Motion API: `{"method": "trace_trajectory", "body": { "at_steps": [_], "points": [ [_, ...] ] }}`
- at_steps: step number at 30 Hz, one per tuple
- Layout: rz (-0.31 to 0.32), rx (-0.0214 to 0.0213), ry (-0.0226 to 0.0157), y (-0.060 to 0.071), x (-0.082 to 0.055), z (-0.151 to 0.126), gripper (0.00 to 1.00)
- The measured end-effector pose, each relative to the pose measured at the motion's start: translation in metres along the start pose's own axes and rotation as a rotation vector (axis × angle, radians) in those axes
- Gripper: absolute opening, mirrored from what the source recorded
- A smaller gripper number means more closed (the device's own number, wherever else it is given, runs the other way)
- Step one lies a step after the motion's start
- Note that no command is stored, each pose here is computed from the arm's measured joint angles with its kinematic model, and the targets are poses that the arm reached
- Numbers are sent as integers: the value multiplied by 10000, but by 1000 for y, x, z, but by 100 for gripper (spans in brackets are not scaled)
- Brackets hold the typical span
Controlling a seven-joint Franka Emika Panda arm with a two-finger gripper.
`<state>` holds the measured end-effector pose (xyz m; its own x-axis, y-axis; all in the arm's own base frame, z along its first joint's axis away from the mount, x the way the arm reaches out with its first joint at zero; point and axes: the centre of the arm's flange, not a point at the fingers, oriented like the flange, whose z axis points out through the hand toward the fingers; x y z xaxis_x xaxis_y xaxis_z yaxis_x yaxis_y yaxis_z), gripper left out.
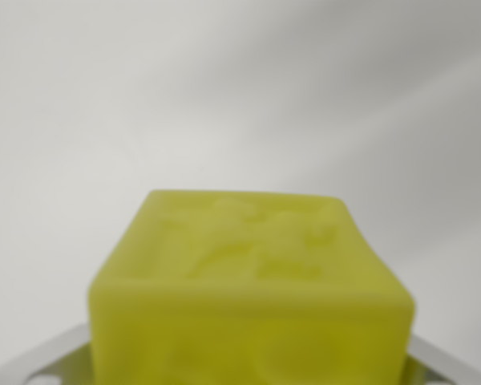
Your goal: Pick yellow cube
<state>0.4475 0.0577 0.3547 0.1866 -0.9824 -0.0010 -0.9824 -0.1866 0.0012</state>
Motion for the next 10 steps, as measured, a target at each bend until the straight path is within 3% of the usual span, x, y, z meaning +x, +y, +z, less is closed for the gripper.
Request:
{"method": "trace_trajectory", "body": {
  "at_steps": [10],
  "points": [
    [-2, -2, 0, 0, 0, -10, 0]
  ]
}}
